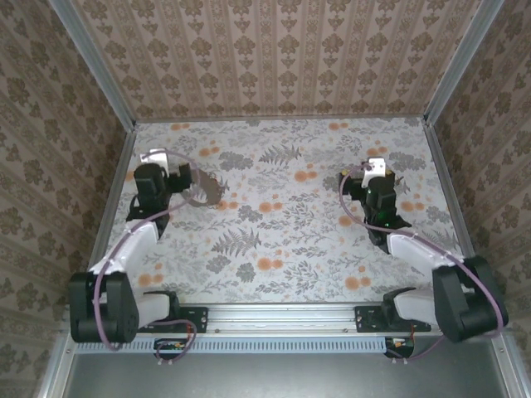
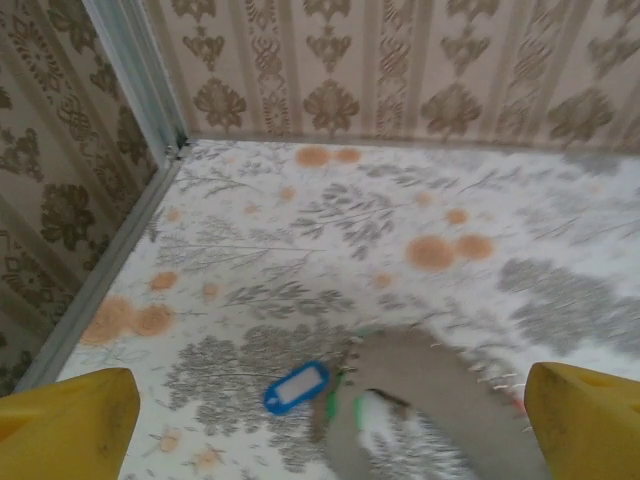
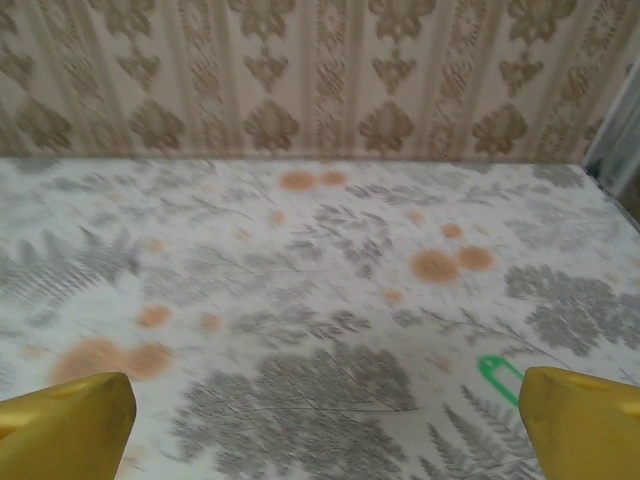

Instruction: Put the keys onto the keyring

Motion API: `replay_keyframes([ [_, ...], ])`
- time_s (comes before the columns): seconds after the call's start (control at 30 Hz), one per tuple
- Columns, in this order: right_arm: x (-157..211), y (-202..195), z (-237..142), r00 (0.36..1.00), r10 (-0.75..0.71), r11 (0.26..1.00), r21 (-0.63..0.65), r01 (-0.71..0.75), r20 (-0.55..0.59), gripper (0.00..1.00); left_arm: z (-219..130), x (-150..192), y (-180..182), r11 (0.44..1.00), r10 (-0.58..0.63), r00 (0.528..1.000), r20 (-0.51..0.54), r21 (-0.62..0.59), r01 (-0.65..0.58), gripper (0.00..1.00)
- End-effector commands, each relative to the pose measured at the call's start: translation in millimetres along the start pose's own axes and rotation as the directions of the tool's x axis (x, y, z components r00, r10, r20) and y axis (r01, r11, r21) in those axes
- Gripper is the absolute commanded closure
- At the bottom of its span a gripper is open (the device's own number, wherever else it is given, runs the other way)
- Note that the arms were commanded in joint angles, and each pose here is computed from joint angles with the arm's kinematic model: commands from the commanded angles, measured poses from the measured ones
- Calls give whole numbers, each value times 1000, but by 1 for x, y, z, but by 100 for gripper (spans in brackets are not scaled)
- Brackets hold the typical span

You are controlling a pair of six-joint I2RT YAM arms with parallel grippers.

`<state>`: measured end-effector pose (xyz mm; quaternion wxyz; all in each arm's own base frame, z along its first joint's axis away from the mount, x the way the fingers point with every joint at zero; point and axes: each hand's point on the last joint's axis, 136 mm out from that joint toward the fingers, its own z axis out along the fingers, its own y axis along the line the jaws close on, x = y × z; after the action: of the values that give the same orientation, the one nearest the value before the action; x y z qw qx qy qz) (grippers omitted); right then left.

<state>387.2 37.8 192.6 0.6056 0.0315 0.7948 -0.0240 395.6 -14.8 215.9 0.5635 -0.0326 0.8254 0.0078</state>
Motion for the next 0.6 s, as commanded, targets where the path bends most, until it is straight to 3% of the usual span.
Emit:
replay_keyframes([
  [0.0, 10, 7, -13, 970, 112, 994, 13, -112, -216, 0, -16, 56, -15, 990, -136, 919, -370, -19, 139, 0],
  [0.1, 24, 37, -19, 939, 85, 988, -91, -122, -334, 0, -14, 74, -55, 955, -167, 858, -485, 136, 263, 0],
  [0.2, 36, 65, -26, 916, 47, 974, -187, -132, -399, 0, 0, 91, -73, 938, -139, 818, -558, 189, 289, 0],
  [0.37, 40, 95, -27, 915, 19, 944, -294, -149, -404, 0, 26, 122, -85, 935, -103, 744, -661, 191, 299, 5],
  [0.57, 37, 123, -15, 914, -37, 907, -398, -139, -403, 0, 49, 135, -94, 944, -69, 718, -692, 187, 271, 8],
])
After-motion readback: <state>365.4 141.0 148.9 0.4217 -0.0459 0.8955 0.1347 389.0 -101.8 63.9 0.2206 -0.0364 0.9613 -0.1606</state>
